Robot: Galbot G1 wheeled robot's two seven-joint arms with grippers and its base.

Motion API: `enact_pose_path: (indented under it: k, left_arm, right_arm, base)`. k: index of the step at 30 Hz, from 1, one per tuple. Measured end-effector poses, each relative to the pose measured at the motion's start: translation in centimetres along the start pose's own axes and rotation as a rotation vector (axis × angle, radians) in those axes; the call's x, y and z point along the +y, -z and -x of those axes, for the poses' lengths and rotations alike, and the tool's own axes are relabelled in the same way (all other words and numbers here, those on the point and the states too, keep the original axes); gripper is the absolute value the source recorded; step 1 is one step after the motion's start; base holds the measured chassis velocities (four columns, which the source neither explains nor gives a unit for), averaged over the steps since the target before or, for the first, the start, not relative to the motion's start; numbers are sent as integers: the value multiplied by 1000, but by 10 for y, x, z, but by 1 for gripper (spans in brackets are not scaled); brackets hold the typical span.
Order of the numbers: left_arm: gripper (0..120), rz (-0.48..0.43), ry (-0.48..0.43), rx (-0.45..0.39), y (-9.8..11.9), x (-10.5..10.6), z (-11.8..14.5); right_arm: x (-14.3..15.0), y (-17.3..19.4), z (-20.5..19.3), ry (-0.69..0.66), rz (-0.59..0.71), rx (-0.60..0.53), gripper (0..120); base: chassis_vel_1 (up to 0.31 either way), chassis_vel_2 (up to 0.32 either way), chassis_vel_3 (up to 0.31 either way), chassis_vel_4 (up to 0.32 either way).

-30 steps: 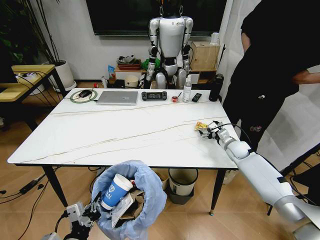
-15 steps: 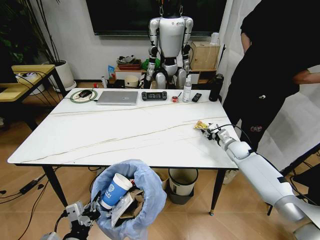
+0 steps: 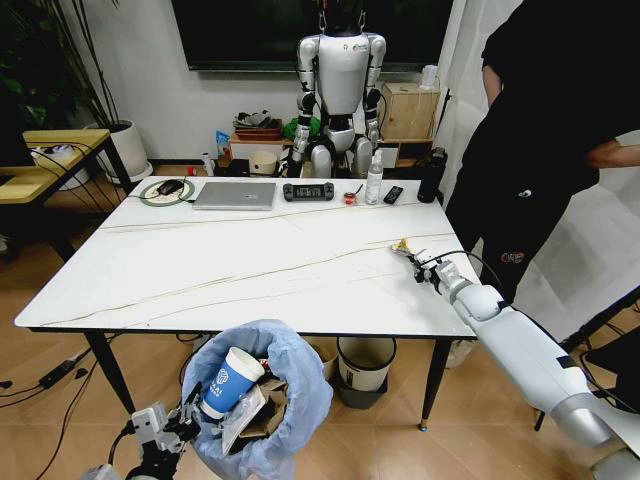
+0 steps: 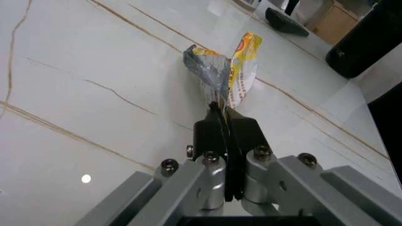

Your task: Pick up the trash bin and place the trash from the table into it.

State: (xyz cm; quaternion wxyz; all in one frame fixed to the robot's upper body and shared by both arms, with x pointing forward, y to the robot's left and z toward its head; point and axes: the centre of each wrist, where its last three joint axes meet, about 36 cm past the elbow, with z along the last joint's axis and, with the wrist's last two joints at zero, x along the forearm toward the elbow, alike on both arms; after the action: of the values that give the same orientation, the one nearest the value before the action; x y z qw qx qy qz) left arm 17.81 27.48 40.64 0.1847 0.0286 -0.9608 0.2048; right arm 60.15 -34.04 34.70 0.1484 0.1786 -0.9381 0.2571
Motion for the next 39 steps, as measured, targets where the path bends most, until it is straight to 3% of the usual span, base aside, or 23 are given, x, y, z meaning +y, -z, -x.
enact_pose_path:
  k: [7,11,14,17,18,21,23,27,29,31,32,39]
  left_arm:
    - [0,1,-1,0,0,0,0]
    - [0,0,-2,3,0,0,1]
    - [0,0,-3,3,0,0,1]
    - [0,0,-3,3,0,0,1]
    - [0,0,-4,4,0,0,1]
    - [0,-2,-5,4,1,0,1]
    - [0,-2,-8,1,2,-2,1]
    - [0,-2,-13,-3,4,-4,0]
    - [0,-3,-16,-8,6,-6,-1]
    - [0,-3,-17,-9,7,-7,-2]
    - [0,-2,-18,-11,8,-8,-3]
    - [0,0,-19,-19,11,-9,-4]
  right_arm:
    - [0,2,-2,3,18,-9,0]
    - [-3,34,-18,47,145,-132,0]
    - [6,74,-46,209,244,-355,0]
    - [11,84,-56,284,266,-432,0]
    - [21,98,-71,385,286,-530,0]
    - [42,123,-95,543,291,-650,0]
    - [71,146,-119,676,287,-714,0]
    - [109,156,-141,789,272,-711,0]
    - [146,155,-156,847,246,-668,0]
    - [153,153,-157,855,238,-656,0]
    - [170,144,-160,865,206,-620,0]
    - [194,120,-156,849,145,-550,0]
  base:
    - [0,0,0,0]
    - [0,0,0,0]
    - [0,0,0,0]
    - [0,0,0,0]
    - [0,0,0,0]
    - [0,0,0,0]
    - [0,0,0,0]
    - [0,0,0,0]
    - [0,0,0,0]
    - [0,0,0,0]
    - [0,0,0,0]
    - [0,0,0,0]
